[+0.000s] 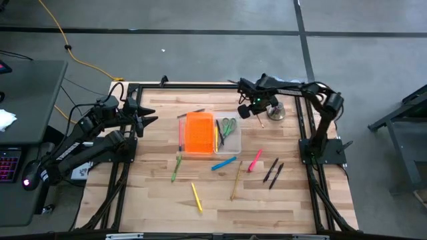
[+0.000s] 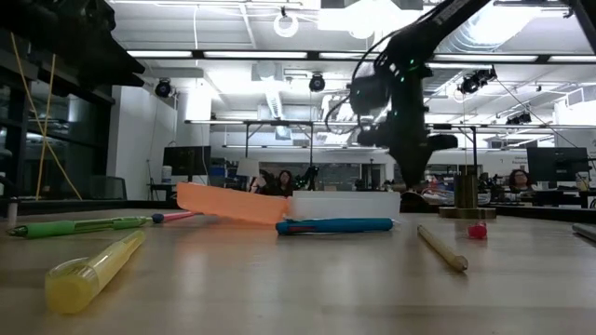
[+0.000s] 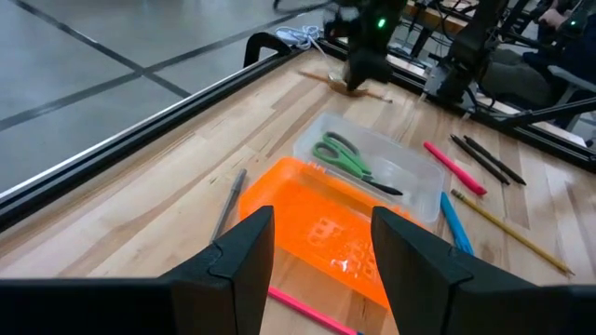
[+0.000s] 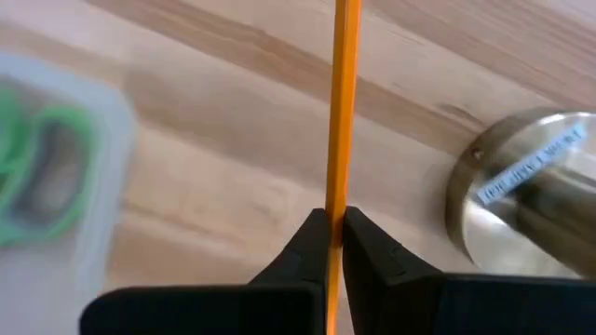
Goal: Pick & place school supplies into a supply box
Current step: Put the orange pencil into the supply box
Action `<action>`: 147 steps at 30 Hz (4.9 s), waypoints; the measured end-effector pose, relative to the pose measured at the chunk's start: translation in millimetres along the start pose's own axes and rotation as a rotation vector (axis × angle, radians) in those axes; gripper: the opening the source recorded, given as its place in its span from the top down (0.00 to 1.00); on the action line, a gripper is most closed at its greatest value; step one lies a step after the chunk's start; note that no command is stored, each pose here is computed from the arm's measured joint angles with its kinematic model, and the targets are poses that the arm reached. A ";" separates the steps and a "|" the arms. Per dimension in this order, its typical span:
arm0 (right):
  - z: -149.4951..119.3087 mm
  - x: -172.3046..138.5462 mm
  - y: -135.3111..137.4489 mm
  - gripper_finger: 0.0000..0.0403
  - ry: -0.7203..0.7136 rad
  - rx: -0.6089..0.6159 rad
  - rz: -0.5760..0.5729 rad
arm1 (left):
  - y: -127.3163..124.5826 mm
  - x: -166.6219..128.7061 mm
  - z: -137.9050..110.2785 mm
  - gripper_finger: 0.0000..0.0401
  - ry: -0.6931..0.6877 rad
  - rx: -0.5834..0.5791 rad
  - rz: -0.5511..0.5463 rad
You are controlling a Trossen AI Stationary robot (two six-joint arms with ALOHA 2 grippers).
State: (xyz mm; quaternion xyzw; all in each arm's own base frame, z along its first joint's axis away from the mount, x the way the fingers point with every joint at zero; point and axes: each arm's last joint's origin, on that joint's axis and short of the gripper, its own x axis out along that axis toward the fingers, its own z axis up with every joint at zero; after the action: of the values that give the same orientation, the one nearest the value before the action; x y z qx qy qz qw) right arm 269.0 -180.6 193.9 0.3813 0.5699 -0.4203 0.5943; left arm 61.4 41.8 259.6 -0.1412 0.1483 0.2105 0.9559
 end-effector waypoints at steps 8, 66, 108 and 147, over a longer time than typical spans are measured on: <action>-14.2 -50.9 -9.8 1.00 -0.070 -0.056 0.209 | 0.0 0.0 0.0 0.48 0.000 0.000 0.000; -162.4 -263.5 71.9 1.00 -1.174 -1.182 1.744 | -0.2 0.0 0.0 0.48 0.001 0.000 -0.007; -86.6 -74.9 128.0 1.00 -0.316 0.090 0.702 | -0.2 0.0 0.0 0.48 0.000 0.000 -0.007; -72.4 -14.2 119.9 1.00 -0.089 0.087 0.423 | -0.2 0.0 0.0 0.48 0.000 -0.004 -0.007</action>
State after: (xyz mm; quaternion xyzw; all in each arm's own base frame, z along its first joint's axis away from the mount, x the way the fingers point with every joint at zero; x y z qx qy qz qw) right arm 355.2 -69.5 200.7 0.4984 0.4318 -0.3269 0.6769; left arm 61.5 41.6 259.7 -0.1438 0.1473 0.2073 0.9564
